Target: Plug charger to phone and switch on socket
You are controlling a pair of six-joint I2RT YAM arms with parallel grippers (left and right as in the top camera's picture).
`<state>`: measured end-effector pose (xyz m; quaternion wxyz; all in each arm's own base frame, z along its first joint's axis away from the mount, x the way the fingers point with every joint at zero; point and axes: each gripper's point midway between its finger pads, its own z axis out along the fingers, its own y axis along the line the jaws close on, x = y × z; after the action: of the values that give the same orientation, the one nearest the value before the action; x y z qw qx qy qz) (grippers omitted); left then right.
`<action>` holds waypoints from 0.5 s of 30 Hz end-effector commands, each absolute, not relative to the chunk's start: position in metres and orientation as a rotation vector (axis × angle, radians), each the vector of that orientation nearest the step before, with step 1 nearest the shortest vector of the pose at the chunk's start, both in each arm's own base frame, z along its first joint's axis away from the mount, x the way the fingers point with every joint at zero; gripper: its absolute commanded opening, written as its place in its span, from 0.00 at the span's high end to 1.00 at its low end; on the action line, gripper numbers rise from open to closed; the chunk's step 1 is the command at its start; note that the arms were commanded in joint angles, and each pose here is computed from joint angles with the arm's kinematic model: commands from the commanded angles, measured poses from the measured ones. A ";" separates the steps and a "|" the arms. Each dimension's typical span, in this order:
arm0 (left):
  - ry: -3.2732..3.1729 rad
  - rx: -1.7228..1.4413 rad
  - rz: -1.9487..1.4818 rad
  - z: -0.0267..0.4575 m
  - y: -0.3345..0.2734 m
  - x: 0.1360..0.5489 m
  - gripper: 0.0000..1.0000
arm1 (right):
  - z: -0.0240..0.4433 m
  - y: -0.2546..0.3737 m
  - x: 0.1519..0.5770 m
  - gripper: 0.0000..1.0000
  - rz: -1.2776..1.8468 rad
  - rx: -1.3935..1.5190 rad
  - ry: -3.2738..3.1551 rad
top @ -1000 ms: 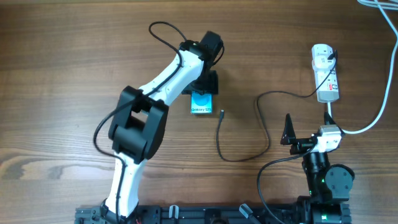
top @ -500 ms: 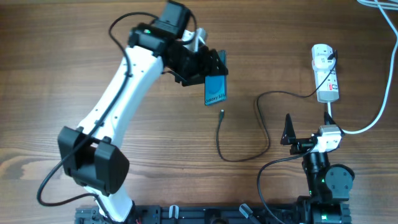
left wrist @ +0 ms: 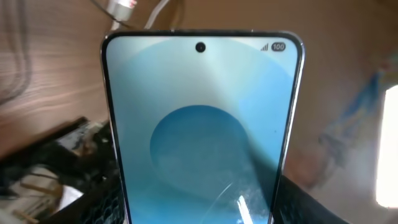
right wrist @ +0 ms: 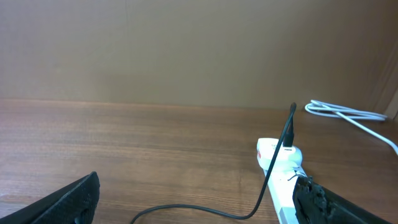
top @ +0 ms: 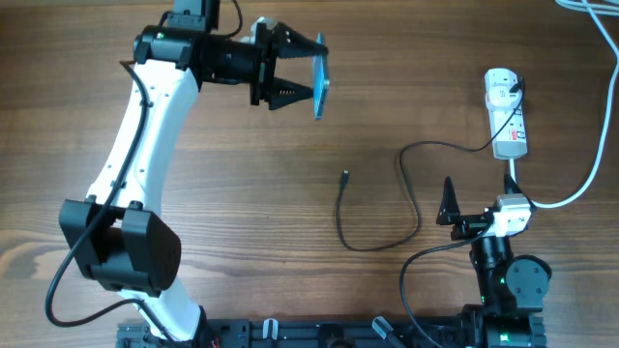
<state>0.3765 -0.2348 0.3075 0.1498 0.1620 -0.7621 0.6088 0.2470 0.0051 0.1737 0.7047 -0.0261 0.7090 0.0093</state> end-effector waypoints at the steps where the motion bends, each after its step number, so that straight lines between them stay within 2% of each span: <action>1: -2.024 0.465 1.769 0.341 -0.235 0.361 0.37 | 0.175 0.006 0.247 0.00 0.025 -0.062 1.568; 6: -1.960 0.549 1.712 0.342 -0.235 0.360 0.38 | 0.177 0.016 0.246 0.00 0.091 -0.087 1.560; 10: -1.959 0.551 1.711 0.342 -0.235 0.360 0.38 | 0.180 0.042 0.241 0.00 0.553 0.133 1.569; 15: -1.959 0.552 1.710 0.342 -0.235 0.360 0.39 | 0.182 0.062 0.234 0.00 1.261 0.689 1.544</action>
<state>0.3717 -0.2368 0.3195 0.2355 0.2247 -0.7246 0.6075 0.2413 0.0411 0.1793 0.6533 0.1042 0.6936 0.2852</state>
